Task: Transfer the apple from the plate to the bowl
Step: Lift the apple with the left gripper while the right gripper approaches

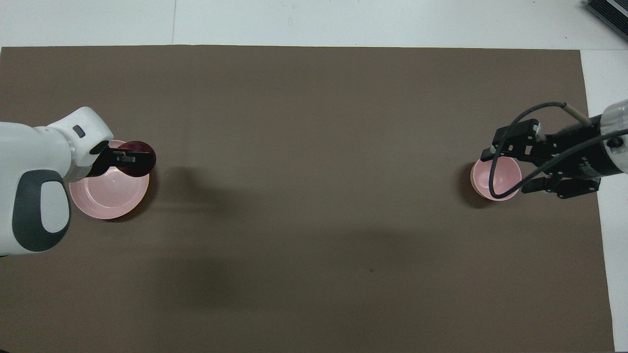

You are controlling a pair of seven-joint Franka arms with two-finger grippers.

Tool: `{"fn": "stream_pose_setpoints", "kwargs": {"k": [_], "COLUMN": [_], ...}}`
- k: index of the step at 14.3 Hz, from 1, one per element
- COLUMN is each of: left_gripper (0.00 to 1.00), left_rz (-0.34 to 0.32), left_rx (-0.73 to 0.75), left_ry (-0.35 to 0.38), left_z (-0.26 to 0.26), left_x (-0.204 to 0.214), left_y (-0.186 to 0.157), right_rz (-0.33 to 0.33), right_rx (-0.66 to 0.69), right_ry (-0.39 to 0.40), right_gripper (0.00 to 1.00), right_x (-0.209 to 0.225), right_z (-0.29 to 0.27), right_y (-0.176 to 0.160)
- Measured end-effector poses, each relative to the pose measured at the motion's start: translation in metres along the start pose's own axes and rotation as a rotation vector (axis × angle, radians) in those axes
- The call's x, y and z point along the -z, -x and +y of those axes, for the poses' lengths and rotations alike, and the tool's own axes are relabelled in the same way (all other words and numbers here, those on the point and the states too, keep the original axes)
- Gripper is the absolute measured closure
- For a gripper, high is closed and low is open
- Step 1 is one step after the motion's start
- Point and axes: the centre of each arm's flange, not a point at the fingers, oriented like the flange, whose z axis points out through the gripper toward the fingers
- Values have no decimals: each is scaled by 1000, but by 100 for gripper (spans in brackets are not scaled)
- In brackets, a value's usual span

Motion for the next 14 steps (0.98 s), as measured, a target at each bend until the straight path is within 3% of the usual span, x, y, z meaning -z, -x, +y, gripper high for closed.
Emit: {"fn": "stream_pose_setpoints", "kwargs": {"k": [3, 7, 11, 14], "left_gripper": [25, 25, 25, 25], "left_rz": [-1, 104, 233, 303], "left_rx": [64, 171, 248, 288], "left_ry": [164, 341, 461, 501], "left_z": [59, 138, 211, 237], "left_x": [-9, -12, -10, -10], "left_y": [7, 18, 43, 58], "right_rz": [-131, -290, -340, -380], "right_rx": [-106, -205, -239, -280], "right_ry": [-93, -172, -205, -223], "right_gripper": [0, 0, 0, 0], "right_x": [-17, -47, -81, -105], "right_z": [-14, -28, -44, -63], "right_y": [-1, -14, -27, -19]}}
